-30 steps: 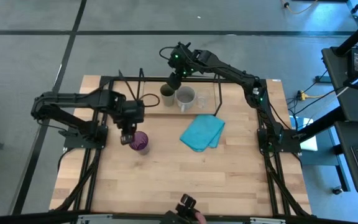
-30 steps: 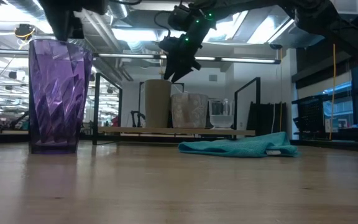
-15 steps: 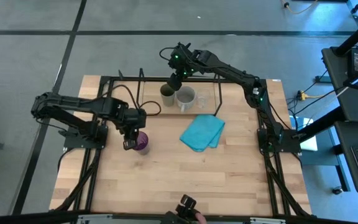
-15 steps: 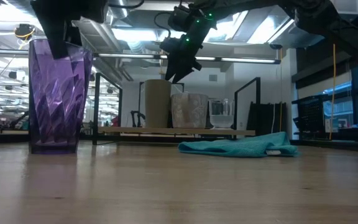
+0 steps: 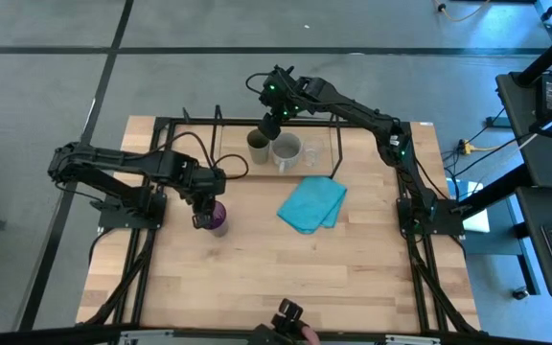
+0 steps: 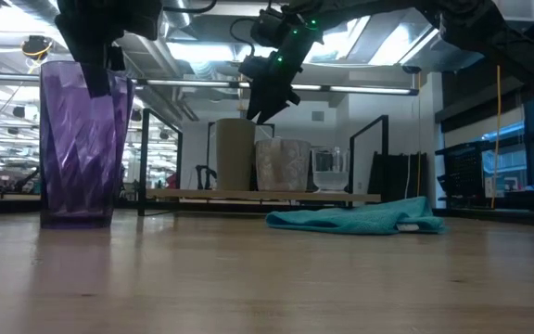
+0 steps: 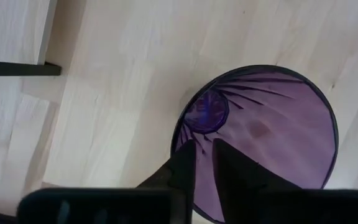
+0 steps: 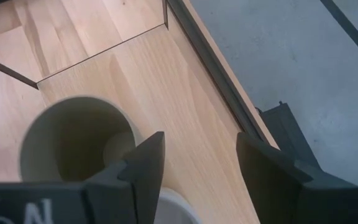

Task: Stack small to large cups/mugs on shelf
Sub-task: Put the violet cup on the shelf

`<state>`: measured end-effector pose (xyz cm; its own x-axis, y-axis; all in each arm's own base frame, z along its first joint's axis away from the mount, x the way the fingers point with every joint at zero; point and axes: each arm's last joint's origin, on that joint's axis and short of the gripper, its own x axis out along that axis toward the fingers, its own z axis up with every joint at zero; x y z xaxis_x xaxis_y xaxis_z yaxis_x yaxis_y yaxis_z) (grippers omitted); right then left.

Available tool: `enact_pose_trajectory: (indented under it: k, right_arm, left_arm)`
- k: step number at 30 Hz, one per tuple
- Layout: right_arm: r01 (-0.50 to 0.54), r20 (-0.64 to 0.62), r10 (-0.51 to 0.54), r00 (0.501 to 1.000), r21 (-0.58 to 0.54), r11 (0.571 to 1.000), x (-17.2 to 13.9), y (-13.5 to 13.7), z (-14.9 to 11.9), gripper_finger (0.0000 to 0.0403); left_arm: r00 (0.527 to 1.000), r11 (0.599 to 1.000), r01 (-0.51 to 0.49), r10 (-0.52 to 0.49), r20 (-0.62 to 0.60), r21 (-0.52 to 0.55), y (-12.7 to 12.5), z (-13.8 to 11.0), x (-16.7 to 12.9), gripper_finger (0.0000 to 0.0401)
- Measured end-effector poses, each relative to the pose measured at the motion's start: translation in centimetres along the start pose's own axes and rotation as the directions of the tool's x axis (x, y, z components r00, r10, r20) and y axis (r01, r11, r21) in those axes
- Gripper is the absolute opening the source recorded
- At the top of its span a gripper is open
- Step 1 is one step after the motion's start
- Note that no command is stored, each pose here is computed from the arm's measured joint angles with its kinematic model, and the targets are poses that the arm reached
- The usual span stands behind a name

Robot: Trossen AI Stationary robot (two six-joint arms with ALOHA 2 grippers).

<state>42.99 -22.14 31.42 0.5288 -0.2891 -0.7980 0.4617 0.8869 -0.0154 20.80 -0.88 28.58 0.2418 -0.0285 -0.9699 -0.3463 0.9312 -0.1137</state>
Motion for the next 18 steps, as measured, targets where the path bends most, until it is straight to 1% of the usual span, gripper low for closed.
enact_pose_trajectory:
  k: [6, 11, 15, 18]
  right_arm:
    - [0.000, 0.000, 0.000, 1.000, 0.000, 1.000, -0.01, 0.00, 0.00, 0.0200]
    - [0.000, 0.000, 0.000, 1.000, 0.001, 1.000, -0.01, 0.00, 0.01, 0.0200]
    - [0.000, -0.001, 0.000, 1.000, 0.001, 1.000, 0.01, 0.00, 0.00, 0.0200]
    - [0.000, -0.012, 0.000, 1.000, 0.001, 1.000, 0.01, -0.01, -0.11, 0.0200]
  left_arm:
    - [1.000, 1.000, 0.003, -0.003, 0.007, 0.026, -0.03, 0.07, 0.00, 0.0004]
    - [1.000, 0.999, 0.012, -0.012, 0.005, 0.037, -0.06, 0.08, 0.00, 0.0001]
    - [0.997, 0.997, 0.074, -0.074, -0.009, 0.035, 0.07, -0.02, -0.25, 0.0001]
    - [0.996, 0.996, 0.084, -0.083, -0.024, 0.024, 0.37, 0.01, -0.50, 0.0001]
